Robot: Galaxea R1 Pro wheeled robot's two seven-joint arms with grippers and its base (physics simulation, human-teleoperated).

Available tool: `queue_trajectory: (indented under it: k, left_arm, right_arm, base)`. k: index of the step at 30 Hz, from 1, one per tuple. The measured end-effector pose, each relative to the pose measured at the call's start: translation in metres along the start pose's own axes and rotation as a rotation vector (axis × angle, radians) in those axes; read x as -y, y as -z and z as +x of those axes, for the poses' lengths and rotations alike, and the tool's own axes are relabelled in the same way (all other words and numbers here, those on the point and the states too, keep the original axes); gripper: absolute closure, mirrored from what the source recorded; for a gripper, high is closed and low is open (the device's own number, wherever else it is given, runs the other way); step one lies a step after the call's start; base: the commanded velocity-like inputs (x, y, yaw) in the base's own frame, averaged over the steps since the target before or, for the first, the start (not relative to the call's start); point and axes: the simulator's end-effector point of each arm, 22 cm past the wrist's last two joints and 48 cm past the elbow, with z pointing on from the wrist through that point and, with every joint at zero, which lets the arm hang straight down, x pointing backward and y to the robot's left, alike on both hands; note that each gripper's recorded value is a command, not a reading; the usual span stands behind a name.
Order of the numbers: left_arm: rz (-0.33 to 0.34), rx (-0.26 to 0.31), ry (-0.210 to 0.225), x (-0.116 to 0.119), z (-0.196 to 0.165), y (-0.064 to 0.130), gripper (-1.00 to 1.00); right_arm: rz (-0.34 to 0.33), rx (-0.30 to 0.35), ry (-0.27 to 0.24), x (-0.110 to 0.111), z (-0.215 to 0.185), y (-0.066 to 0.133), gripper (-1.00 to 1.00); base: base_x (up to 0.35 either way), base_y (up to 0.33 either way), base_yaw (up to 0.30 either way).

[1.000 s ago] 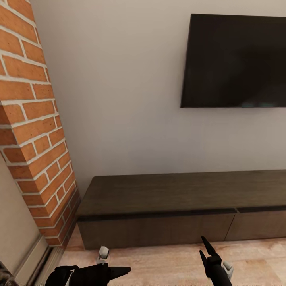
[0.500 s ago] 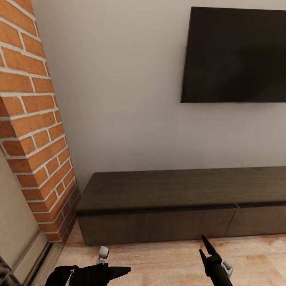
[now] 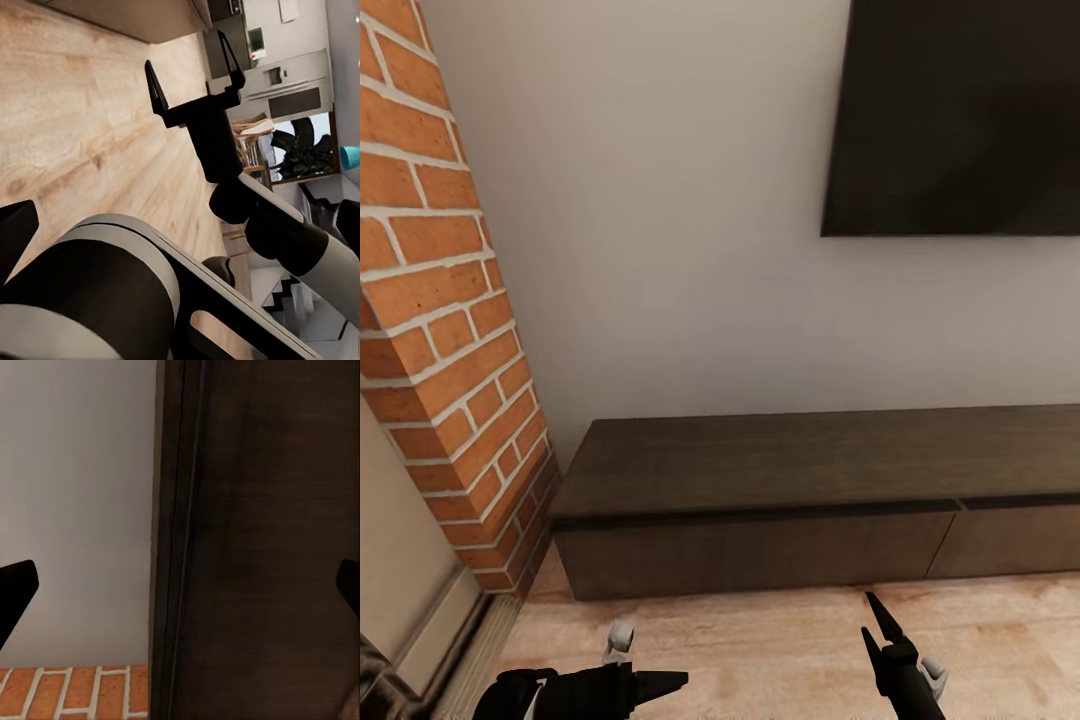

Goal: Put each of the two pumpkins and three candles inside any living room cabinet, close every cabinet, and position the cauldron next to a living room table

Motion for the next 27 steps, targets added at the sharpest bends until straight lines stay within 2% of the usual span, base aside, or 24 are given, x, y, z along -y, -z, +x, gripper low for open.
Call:
queue_trajectory:
  k: [11, 27]
  left_arm:
    - [0.001, 0.002, 0.002, 0.0001, -0.0005, 0.0005, -1.0]
    - [0.001, -0.004, 0.0, 0.0004, 0.0009, -0.0012, -1.0]
  right_arm:
    - [-0.003, 0.0, 0.0, -0.0007, 0.0, 0.0, -1.0]
    - [-0.002, -0.003, 0.006, -0.0005, 0.0008, 0.0, -1.0]
  base:
    - [0.001, 0.0, 0.0]
    - [0.082, 0.039, 0.0]
